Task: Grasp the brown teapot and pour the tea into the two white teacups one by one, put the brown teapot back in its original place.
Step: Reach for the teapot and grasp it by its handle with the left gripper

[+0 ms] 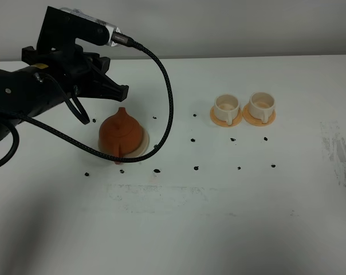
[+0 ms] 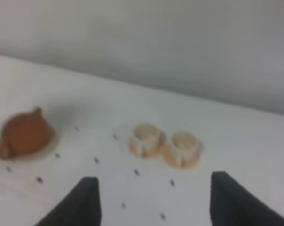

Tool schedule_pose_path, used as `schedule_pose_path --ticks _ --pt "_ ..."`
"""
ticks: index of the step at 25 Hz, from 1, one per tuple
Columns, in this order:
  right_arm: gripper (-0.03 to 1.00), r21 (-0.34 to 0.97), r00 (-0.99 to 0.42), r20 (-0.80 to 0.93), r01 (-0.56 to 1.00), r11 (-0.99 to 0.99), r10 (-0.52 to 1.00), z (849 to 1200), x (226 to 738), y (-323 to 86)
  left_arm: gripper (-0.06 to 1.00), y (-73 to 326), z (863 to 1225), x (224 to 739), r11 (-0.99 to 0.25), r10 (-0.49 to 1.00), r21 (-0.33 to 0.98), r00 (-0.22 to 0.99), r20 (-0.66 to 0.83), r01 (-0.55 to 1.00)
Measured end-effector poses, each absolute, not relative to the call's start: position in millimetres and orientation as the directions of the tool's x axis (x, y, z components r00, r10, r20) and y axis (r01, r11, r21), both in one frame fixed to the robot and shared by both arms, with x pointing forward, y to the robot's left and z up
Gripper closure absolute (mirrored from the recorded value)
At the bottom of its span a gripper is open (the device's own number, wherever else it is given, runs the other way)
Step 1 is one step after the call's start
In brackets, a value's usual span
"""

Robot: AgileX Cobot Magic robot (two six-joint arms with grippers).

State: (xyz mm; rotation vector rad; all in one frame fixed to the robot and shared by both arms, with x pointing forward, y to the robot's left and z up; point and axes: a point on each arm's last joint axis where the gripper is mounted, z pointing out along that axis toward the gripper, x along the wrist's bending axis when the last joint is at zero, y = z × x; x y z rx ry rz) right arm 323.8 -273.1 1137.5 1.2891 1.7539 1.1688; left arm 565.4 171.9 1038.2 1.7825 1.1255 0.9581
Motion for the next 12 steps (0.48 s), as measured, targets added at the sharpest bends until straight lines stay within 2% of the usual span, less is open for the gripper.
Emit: schedule_pose_path --ticks 7,12 --pt "0.48 0.826 -0.183 0.007 0.555 0.097 0.983 1107.0 302.6 -285.7 0.79 171.8 1038.1 565.3 -0.287 0.93 0.902 0.32 0.182 0.323" --pt "0.48 0.824 -0.162 0.033 0.563 0.065 0.986 1092.8 279.2 -288.7 0.79 169.8 1036.3 564.0 -0.292 0.923 0.895 0.346 0.171 0.337"
